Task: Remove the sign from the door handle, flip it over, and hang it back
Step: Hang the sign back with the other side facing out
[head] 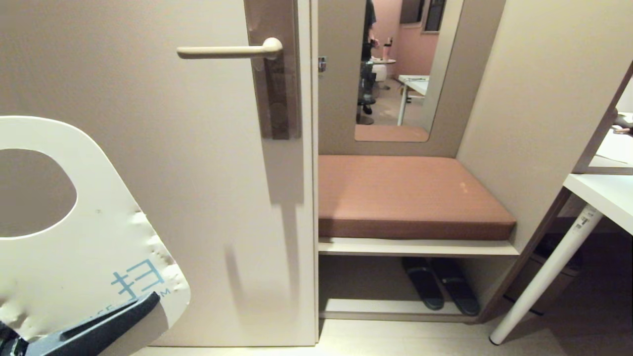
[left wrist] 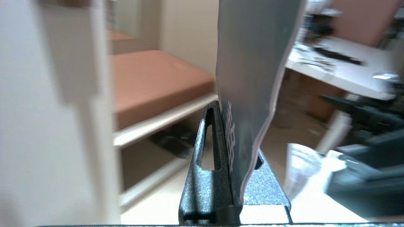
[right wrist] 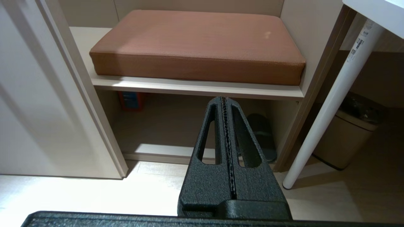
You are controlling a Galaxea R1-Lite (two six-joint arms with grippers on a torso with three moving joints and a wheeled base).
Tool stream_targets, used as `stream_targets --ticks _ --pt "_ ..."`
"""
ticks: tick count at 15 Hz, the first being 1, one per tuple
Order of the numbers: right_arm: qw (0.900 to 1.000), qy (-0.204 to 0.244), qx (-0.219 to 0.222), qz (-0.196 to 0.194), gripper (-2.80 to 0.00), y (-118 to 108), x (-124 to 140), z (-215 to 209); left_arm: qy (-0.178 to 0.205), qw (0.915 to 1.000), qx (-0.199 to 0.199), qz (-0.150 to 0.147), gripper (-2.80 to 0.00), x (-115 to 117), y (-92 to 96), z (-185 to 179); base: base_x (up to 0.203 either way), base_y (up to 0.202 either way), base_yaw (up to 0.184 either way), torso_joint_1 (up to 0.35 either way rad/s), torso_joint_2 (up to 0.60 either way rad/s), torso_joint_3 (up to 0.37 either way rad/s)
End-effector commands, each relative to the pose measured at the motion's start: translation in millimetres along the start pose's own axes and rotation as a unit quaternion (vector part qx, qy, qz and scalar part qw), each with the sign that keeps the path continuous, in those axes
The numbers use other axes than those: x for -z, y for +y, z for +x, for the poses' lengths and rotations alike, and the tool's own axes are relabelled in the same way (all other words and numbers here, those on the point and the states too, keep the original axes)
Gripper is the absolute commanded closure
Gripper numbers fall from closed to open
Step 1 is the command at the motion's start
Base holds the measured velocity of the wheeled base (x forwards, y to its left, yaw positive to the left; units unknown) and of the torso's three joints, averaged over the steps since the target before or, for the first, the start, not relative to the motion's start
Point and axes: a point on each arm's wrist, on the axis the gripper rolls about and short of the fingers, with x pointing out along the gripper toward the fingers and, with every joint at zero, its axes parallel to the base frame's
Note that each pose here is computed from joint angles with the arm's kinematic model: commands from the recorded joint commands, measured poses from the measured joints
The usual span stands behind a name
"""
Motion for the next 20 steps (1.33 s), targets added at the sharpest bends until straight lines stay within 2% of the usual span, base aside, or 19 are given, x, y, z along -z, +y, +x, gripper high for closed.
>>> stream_targets --ticks 1,4,6,12,15,20 --pt "1.0 -0.001 -0.001 0.0 0.0 0.0 0.2 -0.2 -0.004 0.9992 -0.038 0.013 0.0 -1.3 7.0 0.6 0.0 0.0 0.0 0.0 0.0 0.0" --pt "1.0 -0.001 -0.001 0.0 0.0 0.0 0.0 -0.3 0.002 0.9935 -0.104 0.045 0.0 -3.3 18.2 -2.3 0.0 0.0 0.0 0.0 0.0 0.0" --pt "1.0 -0.001 -0.001 0.0 0.0 0.0 0.1 -0.2 0.006 0.9895 -0.134 0.055 0.0 -5.1 23.3 -3.3 0.0 0.0 0.0 0.0 0.0 0.0" --pt "1.0 -0.001 -0.001 0.0 0.0 0.0 0.3 -0.2 0.0 0.9886 -0.14 0.056 0.0 -17.6 27.1 6.1 0.0 0.0 0.0 0.0 0.0 0.0" --pt "1.0 -0.001 -0.001 0.0 0.0 0.0 -0.1 -0.3 0.008 0.9822 -0.18 0.055 0.0 -31.0 46.1 24.1 0.0 0.0 0.0 0.0 0.0 0.0" --pt "1.0 -0.001 -0.001 0.0 0.0 0.0 -0.1 -0.3 0.015 0.9742 -0.215 0.068 0.0 -52.0 76.6 56.8 0.0 0.0 0.0 0.0 0.0 0.0"
